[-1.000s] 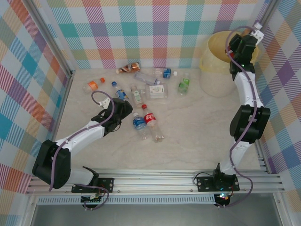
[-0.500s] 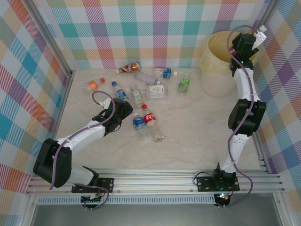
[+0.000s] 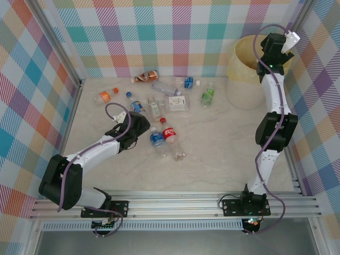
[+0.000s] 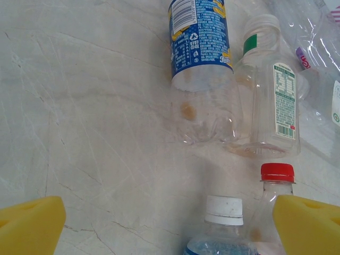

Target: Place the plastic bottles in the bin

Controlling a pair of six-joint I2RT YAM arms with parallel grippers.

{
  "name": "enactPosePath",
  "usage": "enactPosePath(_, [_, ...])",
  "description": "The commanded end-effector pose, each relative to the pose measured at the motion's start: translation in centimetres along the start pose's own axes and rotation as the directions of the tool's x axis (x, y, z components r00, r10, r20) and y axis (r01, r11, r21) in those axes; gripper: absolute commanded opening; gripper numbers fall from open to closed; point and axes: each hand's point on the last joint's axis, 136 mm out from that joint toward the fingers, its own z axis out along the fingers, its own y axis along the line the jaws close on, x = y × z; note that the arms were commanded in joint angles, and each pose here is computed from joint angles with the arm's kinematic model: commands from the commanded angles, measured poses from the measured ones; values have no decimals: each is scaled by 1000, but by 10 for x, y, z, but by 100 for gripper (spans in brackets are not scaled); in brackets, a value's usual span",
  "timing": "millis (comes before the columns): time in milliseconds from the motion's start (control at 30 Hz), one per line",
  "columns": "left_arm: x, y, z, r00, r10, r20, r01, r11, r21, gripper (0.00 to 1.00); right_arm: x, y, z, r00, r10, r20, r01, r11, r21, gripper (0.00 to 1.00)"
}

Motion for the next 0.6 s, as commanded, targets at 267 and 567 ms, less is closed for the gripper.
enactPosePath(267, [-5,-9,7,999,20,-40,-20,1000,-15,100,-23,29,-59,998,21,-53,-31,978,-207,100])
enactPosePath(567, [-6,-7,14,992,56,-110,-64,995,-76,100,-31,49,-122,998,-53,-38,34,920,-390,100])
